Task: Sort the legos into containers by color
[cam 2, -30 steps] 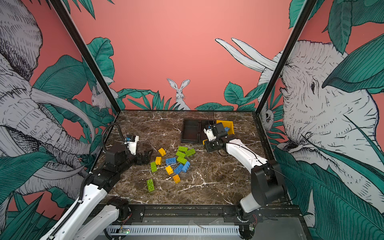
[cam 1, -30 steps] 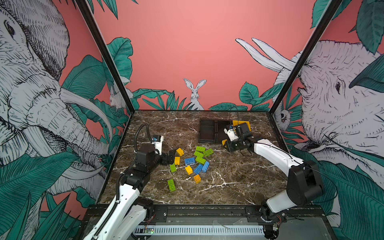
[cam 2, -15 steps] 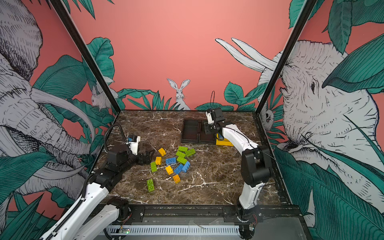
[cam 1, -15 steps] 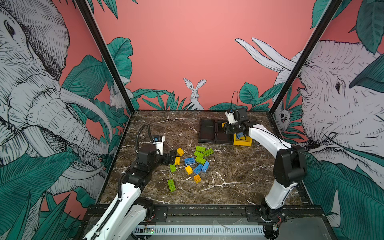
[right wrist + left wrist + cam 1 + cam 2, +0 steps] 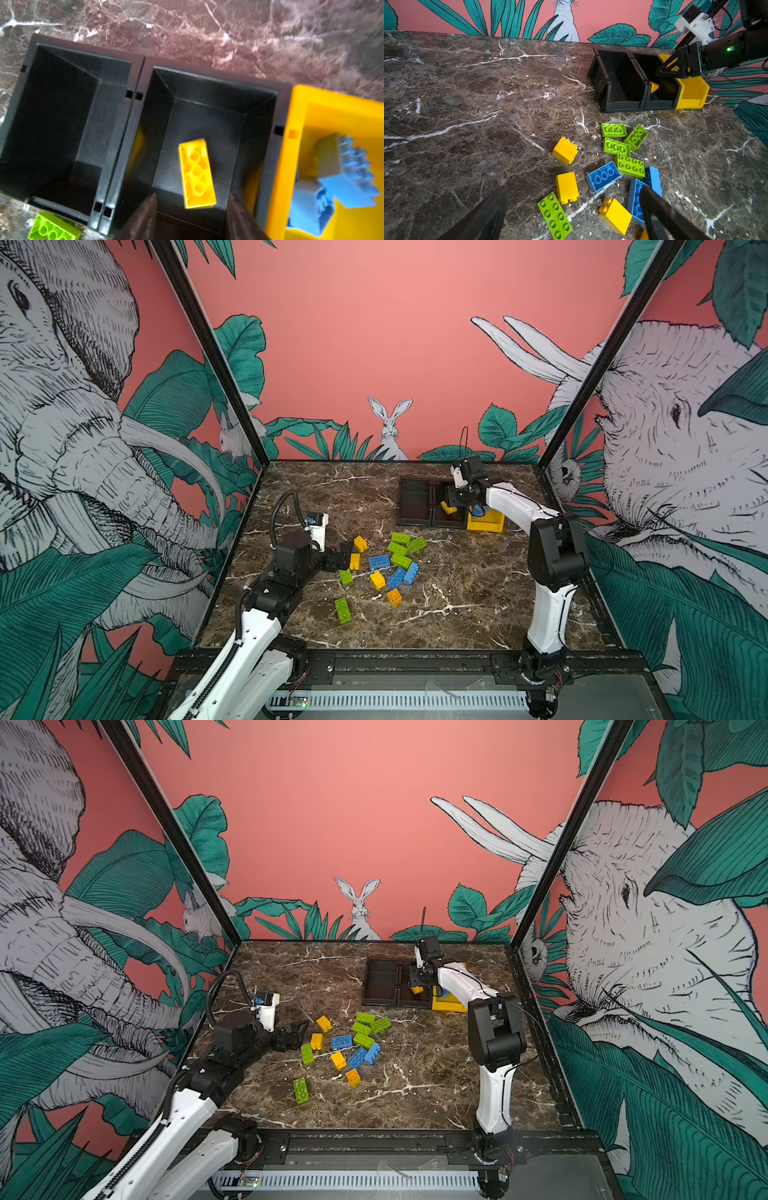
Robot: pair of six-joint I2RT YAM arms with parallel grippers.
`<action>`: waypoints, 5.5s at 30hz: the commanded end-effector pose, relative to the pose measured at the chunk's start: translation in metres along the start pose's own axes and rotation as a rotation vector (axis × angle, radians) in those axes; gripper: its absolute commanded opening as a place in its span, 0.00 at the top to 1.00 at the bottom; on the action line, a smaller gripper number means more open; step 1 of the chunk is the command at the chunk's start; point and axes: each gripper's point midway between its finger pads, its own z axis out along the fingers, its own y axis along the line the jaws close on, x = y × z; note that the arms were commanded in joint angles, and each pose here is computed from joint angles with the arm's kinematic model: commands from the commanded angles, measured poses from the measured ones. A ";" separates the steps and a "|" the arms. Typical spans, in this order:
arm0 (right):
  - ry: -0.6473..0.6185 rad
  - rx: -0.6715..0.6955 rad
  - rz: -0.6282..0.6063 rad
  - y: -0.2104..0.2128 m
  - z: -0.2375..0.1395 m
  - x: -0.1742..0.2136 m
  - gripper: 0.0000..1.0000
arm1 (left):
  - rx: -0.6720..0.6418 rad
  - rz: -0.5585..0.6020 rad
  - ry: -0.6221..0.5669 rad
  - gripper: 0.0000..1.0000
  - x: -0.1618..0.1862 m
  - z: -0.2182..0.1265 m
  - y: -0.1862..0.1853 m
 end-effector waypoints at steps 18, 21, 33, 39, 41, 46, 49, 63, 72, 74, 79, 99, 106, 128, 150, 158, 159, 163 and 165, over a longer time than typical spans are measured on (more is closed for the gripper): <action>0.047 -0.241 -0.213 0.126 -0.055 0.116 0.25 | -0.008 -0.001 0.003 0.01 0.004 -0.004 0.001; 0.076 -0.235 -0.234 0.134 -0.043 0.119 0.23 | 0.001 -0.004 0.006 0.01 0.004 -0.006 0.000; 0.184 -0.200 -0.350 0.146 -0.005 0.132 0.18 | -0.016 0.007 -0.015 0.01 0.002 -0.017 0.001; 0.196 -0.163 -0.372 0.143 0.002 0.129 0.17 | -0.016 0.013 -0.004 0.01 0.003 -0.016 0.001; 0.210 -0.138 -0.376 0.138 0.006 0.133 0.17 | -0.015 0.012 -0.005 0.01 0.002 -0.015 0.001; 0.241 -0.085 -0.387 0.128 0.013 0.139 0.16 | -0.013 0.014 -0.009 0.01 0.000 -0.015 0.001; 0.250 -0.062 -0.388 0.123 0.013 0.142 0.16 | -0.012 0.015 -0.007 0.01 0.000 -0.014 0.000; 0.201 -0.085 -0.271 0.100 -0.027 0.145 0.15 | -0.013 0.014 0.001 0.01 0.002 -0.011 0.001; 0.117 -0.239 -0.298 0.125 -0.045 0.133 0.19 | -0.010 0.009 0.000 0.01 0.004 -0.011 0.001; 0.114 -0.257 -0.344 0.134 -0.042 0.129 0.21 | -0.010 0.007 0.001 0.01 0.004 -0.010 0.001; 0.132 -0.281 -0.470 0.154 -0.024 0.122 0.23 | -0.008 0.002 0.002 0.01 0.004 -0.012 0.000; 0.223 -0.304 -0.531 0.169 0.016 0.134 0.32 | -0.038 0.018 -0.003 0.01 0.007 -0.020 0.005; 0.216 -0.298 -0.493 0.165 0.013 0.136 0.46 | -0.036 0.018 -0.007 0.01 0.005 -0.019 0.005; 0.109 -0.307 -0.352 0.138 -0.027 0.134 0.75 | -0.031 0.016 -0.003 0.01 0.004 -0.015 0.004; 0.167 -0.316 -0.462 0.180 0.013 0.117 0.34 | -0.046 0.014 -0.008 0.01 0.009 -0.022 0.007; 0.205 -0.161 -0.477 0.158 0.025 0.124 0.42 | -0.050 0.015 -0.008 0.01 0.009 -0.021 0.008; 0.207 -0.158 -0.478 0.156 0.024 0.125 0.44 | -0.048 0.015 -0.007 0.01 0.009 -0.020 0.008; 0.207 -0.143 -0.464 0.149 0.018 0.129 0.53 | -0.048 0.014 -0.008 0.01 0.009 -0.020 0.008; 0.211 -0.136 -0.456 0.145 0.013 0.133 0.54 | -0.049 0.013 -0.006 0.01 0.010 -0.020 0.008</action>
